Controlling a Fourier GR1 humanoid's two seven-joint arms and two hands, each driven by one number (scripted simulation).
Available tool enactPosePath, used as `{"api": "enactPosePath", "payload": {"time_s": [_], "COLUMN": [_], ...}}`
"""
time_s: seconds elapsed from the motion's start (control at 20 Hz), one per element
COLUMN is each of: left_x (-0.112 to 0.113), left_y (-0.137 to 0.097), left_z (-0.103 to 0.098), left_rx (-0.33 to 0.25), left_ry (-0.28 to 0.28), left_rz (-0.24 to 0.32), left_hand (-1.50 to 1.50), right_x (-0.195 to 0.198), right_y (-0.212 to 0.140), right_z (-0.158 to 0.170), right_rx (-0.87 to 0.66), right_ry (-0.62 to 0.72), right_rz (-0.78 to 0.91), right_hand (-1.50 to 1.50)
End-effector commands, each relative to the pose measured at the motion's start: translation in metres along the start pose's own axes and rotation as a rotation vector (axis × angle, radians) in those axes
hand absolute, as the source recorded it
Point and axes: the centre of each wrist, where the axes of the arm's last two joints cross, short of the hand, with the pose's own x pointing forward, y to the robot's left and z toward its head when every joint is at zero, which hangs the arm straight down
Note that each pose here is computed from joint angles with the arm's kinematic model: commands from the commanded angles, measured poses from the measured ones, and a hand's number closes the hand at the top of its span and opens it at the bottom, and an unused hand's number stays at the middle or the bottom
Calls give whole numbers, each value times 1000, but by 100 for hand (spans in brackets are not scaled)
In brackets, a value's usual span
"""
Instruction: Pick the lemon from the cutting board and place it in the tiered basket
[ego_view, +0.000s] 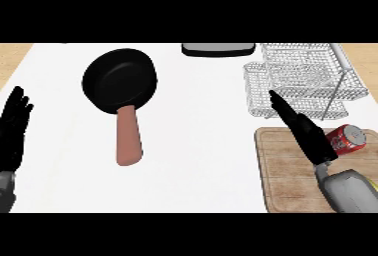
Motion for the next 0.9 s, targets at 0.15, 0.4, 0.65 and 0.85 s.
{"api": "enactPosePath", "payload": {"time_s": [0.15,0.4,0.65,0.85], "left_x": [19,20,17,18], "left_y": [-34,-66,-82,-90], "left_z": [5,22,29,33], "left_rx": [-86,-179,-211,-207], "left_ry": [-100,-134,-136,-144], "left_rz": [64,144,153,162], "left_hand": [0,0,0,0], "right_x": [66,40,28,29], "right_y": [-40,-87,-86,-144], "right_z": [7,29,42,70], "right_rx": [171,131,538,577], "right_ry": [-665,-804,-914,-989], "right_rz": [-295,-534,-681,-597], "right_hand": [150,-150,-150,-150]}}
